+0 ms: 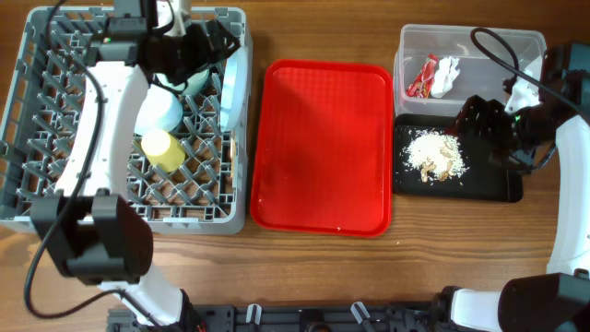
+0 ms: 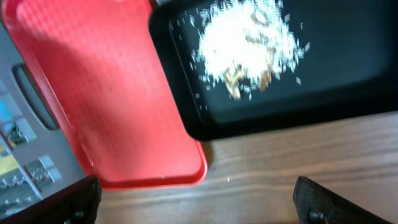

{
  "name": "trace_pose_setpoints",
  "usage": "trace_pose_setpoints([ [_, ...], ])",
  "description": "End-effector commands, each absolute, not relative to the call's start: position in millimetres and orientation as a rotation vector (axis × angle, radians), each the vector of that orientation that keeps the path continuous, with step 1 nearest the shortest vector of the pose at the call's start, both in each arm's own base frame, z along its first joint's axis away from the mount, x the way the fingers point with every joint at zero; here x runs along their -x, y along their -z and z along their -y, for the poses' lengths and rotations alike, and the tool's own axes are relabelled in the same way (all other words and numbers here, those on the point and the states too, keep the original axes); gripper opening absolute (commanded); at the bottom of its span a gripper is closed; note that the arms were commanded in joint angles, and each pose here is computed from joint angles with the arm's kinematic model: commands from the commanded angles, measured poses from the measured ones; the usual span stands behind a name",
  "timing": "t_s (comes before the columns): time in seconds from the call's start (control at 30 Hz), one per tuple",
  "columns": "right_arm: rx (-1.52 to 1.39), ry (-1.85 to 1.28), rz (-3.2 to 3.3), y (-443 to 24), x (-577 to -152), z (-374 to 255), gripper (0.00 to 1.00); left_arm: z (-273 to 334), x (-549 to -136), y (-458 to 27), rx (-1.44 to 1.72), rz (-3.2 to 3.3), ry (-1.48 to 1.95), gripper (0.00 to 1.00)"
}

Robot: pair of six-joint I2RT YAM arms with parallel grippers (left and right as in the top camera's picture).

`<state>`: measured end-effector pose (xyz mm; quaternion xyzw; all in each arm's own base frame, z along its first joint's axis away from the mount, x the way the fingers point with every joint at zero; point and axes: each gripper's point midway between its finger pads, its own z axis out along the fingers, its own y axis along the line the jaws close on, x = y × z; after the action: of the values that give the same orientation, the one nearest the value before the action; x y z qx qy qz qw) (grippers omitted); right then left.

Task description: Sort waste into correct bins and load items into the dishwasher rack

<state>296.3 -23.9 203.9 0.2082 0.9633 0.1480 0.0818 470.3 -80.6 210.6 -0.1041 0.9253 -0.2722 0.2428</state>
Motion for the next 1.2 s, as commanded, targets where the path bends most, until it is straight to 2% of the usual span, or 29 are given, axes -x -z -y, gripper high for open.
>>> trace_pose_setpoints([
  [0.0, -0.477, -0.446, -2.787, -218, -319, 10, 1.0, 35, -446, -246, 0.302, -2.483, 0.331, 1.0],
  [0.13, -0.303, -0.398, -2.637, -234, -362, -15, 1.0, 22, -415, -233, 0.335, -2.594, 0.094, 1.0],
  [0.37, -0.179, -0.295, -2.472, -256, -400, -39, 1.0, 22, -381, -214, 0.336, -2.751, 0.033, 1.0],
  [0.57, -0.141, -0.277, -2.604, -238, -373, -39, 1.0, 23, -359, -208, 0.345, -2.843, 0.027, 1.0],
  [0.83, -0.148, -0.24, -2.573, -246, -338, -33, 1.0, 36, -341, -215, 0.287, -2.802, 0.148, 1.0],
  [1.17, -0.125, -0.228, -2.316, -264, -258, -26, 1.0, 59, -266, -200, 0.025, -2.504, 0.38, 1.0],
])
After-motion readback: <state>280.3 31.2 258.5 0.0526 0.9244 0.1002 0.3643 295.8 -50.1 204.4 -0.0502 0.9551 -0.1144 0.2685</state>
